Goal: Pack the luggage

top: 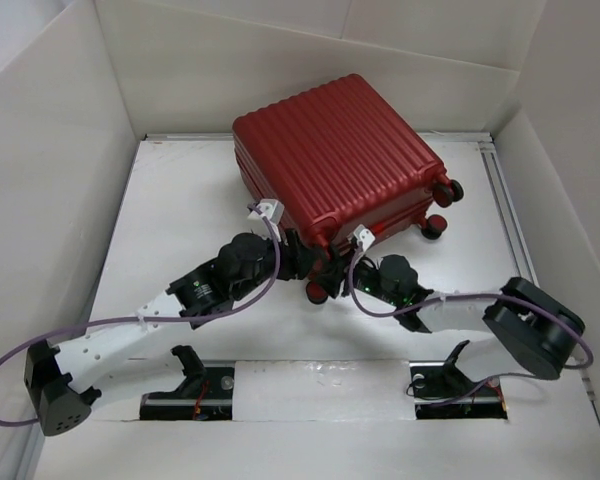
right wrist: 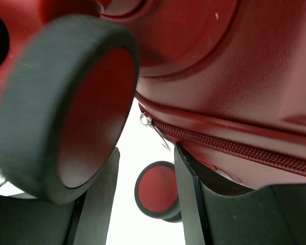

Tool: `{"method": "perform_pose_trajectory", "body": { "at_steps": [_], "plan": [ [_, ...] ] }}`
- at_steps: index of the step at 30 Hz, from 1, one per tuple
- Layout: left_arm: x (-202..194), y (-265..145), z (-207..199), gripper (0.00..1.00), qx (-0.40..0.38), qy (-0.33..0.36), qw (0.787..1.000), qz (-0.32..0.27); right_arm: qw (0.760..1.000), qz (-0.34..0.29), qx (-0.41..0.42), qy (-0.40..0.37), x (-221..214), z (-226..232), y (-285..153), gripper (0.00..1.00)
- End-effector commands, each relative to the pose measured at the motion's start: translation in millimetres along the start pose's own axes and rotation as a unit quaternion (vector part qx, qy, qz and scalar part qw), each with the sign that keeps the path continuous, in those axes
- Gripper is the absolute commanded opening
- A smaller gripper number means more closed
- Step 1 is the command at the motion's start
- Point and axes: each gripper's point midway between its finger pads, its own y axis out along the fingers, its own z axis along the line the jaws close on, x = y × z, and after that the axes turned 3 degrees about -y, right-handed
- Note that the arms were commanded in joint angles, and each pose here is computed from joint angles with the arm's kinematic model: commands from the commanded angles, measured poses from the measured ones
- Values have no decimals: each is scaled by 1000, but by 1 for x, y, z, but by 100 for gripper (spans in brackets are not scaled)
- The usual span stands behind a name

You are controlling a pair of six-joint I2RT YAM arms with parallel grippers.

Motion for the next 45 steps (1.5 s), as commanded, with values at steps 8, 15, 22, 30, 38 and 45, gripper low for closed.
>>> {"method": "perform_pose_trajectory", "body": {
  "at_steps": [8, 15, 22, 30, 38, 45],
  "plan": [
    [24, 5, -29, 41, -48, 18, 998, -25, 983, -182, -14, 30, 51, 10, 28, 54],
    [23, 14, -34, 32, -54, 18, 998, -23, 959, -258, -88, 77, 61, -2, 23, 54],
    [19, 6, 9, 31, 24, -6, 998, -59, 950, -275, -110, 97, 56, -2, 8, 57],
    [-25, -15, 69, 20, 69, -37, 994, -78, 956, -250, -112, 101, 84, 10, -31, 66],
    [-71, 28, 61, 38, 88, 4, 994, -57, 968, -163, -169, 91, 90, 6, -65, 66],
    [-52, 51, 60, 42, 106, -11, 986, -126, 966, -175, -170, 86, 105, 7, -93, 66]
  ]
}}
